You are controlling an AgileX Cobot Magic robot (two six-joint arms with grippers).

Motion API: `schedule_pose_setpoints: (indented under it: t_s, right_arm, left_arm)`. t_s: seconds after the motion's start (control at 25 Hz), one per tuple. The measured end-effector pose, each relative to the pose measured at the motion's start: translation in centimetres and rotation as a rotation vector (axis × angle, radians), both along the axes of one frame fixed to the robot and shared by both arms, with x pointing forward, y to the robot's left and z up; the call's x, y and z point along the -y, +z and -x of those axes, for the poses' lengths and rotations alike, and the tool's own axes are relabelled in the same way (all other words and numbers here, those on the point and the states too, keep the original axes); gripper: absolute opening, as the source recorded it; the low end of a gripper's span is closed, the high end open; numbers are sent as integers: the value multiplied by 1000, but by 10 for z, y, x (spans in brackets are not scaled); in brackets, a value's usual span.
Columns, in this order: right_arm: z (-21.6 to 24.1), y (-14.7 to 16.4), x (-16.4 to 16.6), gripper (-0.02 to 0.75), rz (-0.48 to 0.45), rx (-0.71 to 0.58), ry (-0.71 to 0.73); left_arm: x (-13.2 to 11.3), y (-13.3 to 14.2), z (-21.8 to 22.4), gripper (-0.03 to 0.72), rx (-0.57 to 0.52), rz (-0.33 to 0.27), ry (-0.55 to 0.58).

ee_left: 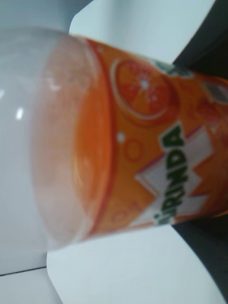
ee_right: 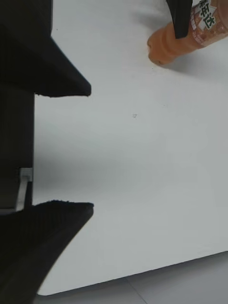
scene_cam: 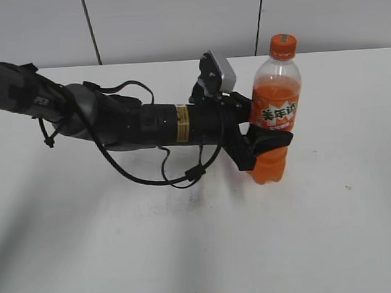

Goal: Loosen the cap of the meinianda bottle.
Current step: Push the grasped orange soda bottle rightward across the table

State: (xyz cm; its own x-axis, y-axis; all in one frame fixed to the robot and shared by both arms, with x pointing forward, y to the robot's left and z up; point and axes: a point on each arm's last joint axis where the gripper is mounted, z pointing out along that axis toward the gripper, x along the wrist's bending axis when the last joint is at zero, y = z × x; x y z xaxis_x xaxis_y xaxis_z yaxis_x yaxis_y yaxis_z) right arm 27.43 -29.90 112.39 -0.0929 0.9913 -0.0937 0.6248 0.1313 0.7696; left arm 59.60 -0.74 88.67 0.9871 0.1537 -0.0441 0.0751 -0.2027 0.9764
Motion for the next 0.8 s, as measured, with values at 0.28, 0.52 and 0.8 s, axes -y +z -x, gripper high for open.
schedule_pose_setpoints:
  t_s: [0.28, 0.52, 0.8]
  right_arm:
    - [-72, 25, -4, 505, -1, -188, 4]
    - [-150, 26, -13, 430, -6, -353, 85]
    - [-221, 36, -45, 416, -111, -387, 249]
  left_arm:
    - [34, -3, 26, 429, -13, -11, -21]
    - [42, -3, 34, 429, -12, -16, -33]
    - [43, -2, 34, 429, -8, -23, -31]
